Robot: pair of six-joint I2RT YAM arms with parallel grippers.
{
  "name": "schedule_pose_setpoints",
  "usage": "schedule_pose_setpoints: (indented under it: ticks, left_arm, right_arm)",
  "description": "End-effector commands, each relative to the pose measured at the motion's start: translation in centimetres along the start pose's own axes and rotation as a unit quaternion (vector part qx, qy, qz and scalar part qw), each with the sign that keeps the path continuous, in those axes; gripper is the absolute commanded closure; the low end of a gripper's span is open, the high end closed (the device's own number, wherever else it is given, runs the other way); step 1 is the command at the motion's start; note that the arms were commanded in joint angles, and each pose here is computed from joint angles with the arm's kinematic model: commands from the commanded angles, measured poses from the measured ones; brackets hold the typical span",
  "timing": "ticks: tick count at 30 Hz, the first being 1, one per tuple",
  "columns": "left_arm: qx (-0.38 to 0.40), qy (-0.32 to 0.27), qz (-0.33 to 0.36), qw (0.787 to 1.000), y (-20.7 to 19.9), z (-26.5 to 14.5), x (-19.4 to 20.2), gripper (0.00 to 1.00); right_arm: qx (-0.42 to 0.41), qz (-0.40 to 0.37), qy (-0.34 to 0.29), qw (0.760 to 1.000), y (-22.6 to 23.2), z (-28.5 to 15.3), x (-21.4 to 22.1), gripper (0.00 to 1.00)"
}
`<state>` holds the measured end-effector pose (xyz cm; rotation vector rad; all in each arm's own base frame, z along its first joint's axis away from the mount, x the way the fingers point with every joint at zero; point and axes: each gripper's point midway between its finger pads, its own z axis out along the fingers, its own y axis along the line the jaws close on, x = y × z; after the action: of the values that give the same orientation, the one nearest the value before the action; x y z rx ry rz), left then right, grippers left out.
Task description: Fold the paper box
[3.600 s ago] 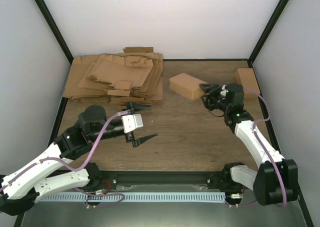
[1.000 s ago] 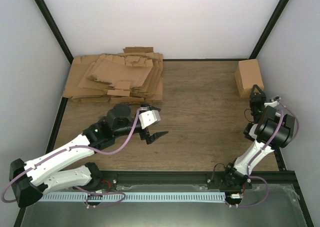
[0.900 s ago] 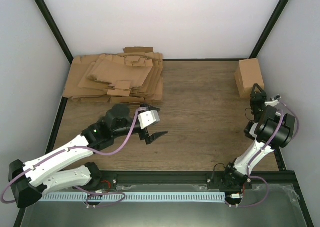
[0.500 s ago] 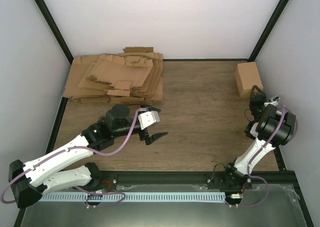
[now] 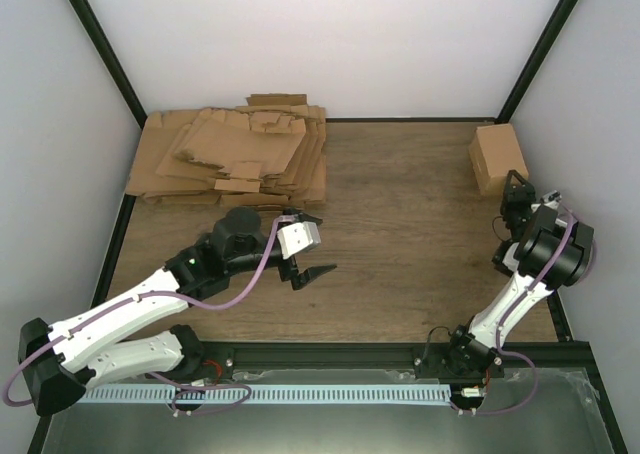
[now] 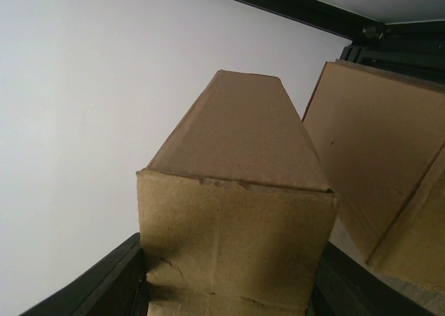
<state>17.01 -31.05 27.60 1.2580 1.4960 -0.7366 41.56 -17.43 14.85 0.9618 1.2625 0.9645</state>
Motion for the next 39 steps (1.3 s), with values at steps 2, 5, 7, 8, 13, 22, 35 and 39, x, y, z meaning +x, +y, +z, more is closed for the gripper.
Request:
schedule_pose_setpoints:
  ticks: [2,5,7,8,13,22,35,39]
  left_arm:
    - [0.009,-0.008,0.003,1.0,-0.2,0.0,-0.1,0.0]
    - [0.009,-0.007,0.003,1.0,-0.2,0.0,0.0,0.0]
    - [0.01,-0.006,0.002,1.0,-0.2,0.1,0.0,0.0]
    - [0.01,-0.007,0.001,1.0,-0.2,0.1,0.0,0.0]
    - [0.012,-0.005,0.0,1.0,-0.2,0.2,0.1,0.0]
    - [0.014,-0.005,-0.002,1.0,-0.1,0.3,0.2,0.0]
    - [0.014,0.0,-0.005,1.0,0.0,0.5,0.5,0.0]
    - [0.017,0.003,-0.007,1.0,0.0,0.7,0.7,0.0]
  right_arm:
    - [-0.01,-0.004,-0.016,1.0,0.3,1.0,-1.7,0.66]
    - [0.0,-0.004,-0.02,1.0,-0.1,1.0,-1.9,0.65]
    - [-0.004,-0.005,-0.026,1.0,-0.1,1.1,-2.0,0.65]
    - [-0.006,-0.003,-0.025,1.0,-0.2,1.2,-2.1,0.65]
    - [-0.005,-0.002,-0.028,1.0,-0.3,1.7,-2.4,0.65]
    - [0.019,0.009,-0.032,0.999,-1.6,2.6,-2.2,0.63]
    - [0.033,0.019,-0.023,0.999,-4.1,3.3,-1.2,0.51]
    - [0.039,0.019,-0.026,0.999,-4.3,3.1,-1.2,0.28]
